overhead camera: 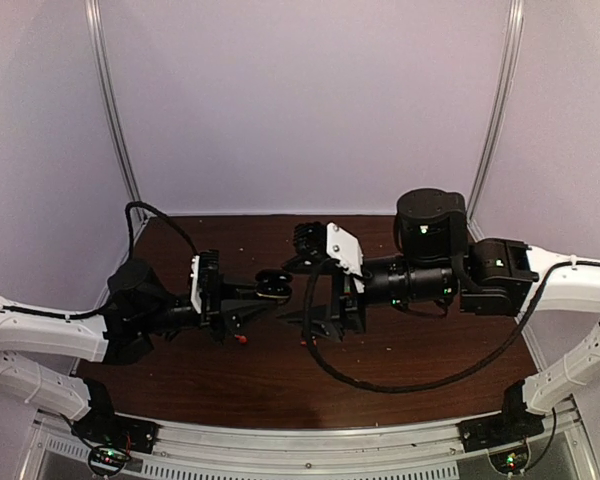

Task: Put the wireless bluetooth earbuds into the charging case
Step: Adjust the left earbud in the left side groove of the charging case.

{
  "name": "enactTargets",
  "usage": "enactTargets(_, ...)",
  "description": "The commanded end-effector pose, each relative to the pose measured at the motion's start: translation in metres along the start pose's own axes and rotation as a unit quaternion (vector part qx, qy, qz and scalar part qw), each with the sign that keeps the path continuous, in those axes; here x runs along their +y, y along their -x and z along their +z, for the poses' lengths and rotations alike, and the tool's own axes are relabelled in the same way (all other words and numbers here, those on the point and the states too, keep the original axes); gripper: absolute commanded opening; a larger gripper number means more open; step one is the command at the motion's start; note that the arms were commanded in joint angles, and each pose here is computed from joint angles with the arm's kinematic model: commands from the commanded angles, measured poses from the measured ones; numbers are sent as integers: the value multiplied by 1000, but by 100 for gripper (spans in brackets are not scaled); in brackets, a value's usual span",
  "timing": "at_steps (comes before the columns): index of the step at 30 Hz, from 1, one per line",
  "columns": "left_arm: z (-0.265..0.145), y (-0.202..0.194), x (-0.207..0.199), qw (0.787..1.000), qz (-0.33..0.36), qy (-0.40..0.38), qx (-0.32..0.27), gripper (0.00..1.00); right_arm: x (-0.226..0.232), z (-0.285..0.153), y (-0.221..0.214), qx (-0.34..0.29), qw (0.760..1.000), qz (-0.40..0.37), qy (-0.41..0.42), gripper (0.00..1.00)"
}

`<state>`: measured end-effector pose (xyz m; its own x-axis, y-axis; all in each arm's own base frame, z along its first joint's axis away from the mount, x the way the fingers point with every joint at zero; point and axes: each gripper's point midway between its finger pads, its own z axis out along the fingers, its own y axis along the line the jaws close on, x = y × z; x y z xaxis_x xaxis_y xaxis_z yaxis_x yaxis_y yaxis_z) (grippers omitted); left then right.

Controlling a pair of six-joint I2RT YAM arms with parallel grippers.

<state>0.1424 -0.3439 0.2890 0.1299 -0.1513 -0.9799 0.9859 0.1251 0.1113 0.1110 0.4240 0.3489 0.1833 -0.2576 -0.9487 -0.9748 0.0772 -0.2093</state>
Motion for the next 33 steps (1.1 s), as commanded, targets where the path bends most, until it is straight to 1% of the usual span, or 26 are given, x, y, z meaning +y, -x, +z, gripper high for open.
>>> enactTargets(1,8,9,11,1000,-14,13,-4,0,13,3,2,-7,999,-13,31,74)
enactTargets(6,10,11,8,1000,-8,1,-4,0,3,15,-11,24,1000,-11,0,71)
enactTargets(13,9,13,6,1000,-4,-4,-6,0,-13,20,-20,46,998,-4,-46,71)
enactTargets(18,9,13,4,1000,-3,-7,-6,0,-22,21,-21,51,996,1,-71,71)
enactTargets(33,11,10,2,1000,0,-17,1,0,-19,28,-24,53,997,-3,-60,72)
